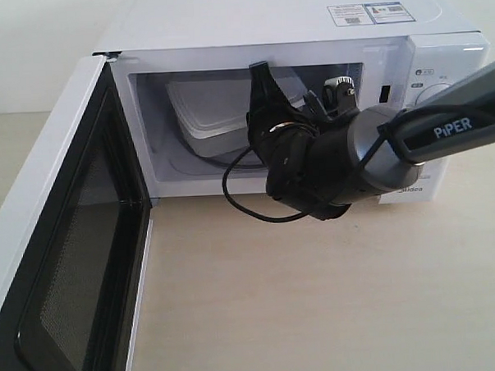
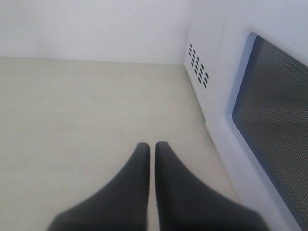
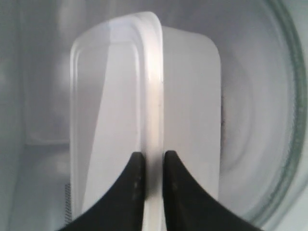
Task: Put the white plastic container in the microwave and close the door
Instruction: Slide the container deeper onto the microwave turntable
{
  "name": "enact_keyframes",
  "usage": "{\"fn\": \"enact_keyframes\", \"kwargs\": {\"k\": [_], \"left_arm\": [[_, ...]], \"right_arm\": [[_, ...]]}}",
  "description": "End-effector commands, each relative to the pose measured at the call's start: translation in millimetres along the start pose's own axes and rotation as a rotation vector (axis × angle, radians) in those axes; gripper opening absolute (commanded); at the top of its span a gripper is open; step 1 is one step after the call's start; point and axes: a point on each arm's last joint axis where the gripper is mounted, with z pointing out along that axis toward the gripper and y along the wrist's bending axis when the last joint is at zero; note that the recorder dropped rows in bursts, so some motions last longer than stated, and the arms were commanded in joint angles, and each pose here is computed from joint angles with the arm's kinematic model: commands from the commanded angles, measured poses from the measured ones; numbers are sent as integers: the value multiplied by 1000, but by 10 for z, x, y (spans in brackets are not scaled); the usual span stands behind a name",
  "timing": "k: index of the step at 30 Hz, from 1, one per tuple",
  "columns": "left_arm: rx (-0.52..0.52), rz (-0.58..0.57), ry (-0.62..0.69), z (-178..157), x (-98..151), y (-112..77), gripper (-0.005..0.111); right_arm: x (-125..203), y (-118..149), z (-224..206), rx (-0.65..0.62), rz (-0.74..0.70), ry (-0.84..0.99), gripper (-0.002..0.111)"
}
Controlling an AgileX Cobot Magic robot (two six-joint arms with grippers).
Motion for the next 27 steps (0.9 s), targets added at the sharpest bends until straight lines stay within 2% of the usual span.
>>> {"fn": "enact_keyframes", "kwargs": {"k": [1, 4, 12, 16, 19, 21, 25, 27], "left_arm": [[2, 6, -6, 2, 4, 0, 4], [2, 6, -6, 2, 4, 0, 4], [2, 6, -6, 2, 4, 0, 4], [2, 6, -6, 2, 4, 0, 4], [2, 6, -6, 2, 4, 0, 4], [2, 6, -6, 2, 4, 0, 4], [2, 6, -6, 2, 4, 0, 4], [2, 6, -6, 2, 4, 0, 4]], "right_arm": [[-2, 17, 12, 2, -76, 13, 0], [-4, 17, 12, 2, -138, 12, 0], [-22, 32, 12, -13, -134, -9, 0], [-30, 40, 11, -22, -134, -18, 21], [-38, 48, 11, -30, -132, -28, 47], [-44, 47, 11, -28, -123, -35, 53], [-45, 38, 11, -18, -114, -35, 49], [-45, 38, 11, -18, -114, -35, 41]]}}
